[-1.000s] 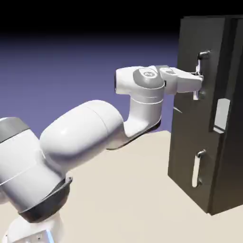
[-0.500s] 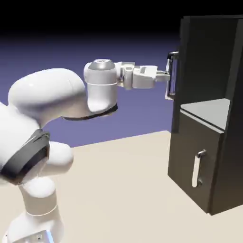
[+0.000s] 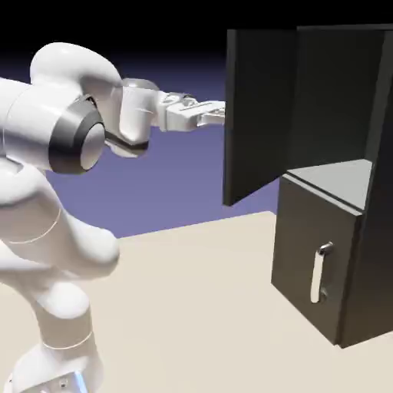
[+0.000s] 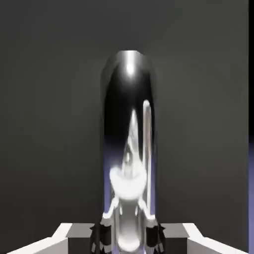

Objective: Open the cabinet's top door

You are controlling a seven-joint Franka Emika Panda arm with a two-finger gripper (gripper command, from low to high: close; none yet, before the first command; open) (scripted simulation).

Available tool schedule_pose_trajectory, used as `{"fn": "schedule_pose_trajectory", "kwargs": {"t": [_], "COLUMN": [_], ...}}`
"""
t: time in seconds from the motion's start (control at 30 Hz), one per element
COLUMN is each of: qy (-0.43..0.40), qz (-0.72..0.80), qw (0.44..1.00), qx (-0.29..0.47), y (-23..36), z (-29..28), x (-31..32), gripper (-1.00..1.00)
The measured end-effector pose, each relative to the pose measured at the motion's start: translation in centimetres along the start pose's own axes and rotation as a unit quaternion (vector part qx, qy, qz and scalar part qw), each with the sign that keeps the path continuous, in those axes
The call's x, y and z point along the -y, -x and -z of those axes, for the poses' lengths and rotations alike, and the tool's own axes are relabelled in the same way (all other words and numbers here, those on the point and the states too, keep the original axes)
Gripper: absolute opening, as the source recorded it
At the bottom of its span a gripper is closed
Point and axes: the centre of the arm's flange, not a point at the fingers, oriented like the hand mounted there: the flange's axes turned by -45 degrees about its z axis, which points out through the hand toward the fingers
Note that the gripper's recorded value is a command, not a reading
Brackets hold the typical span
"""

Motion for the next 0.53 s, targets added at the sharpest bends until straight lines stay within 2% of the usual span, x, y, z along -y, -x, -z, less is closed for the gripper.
{"fn": "schedule_pose_trajectory", "kwargs": {"t": [0.5, 0.53], "qy": [0.200, 0.203], "qz": [0.000, 0.000], "qw": [0.980, 0.979], "qx": [0.000, 0.000], "y": [0.0, 0.0], "z": [8.3, 8.4], "x": [7.6, 7.8], "gripper": [-1.00, 1.00]}}
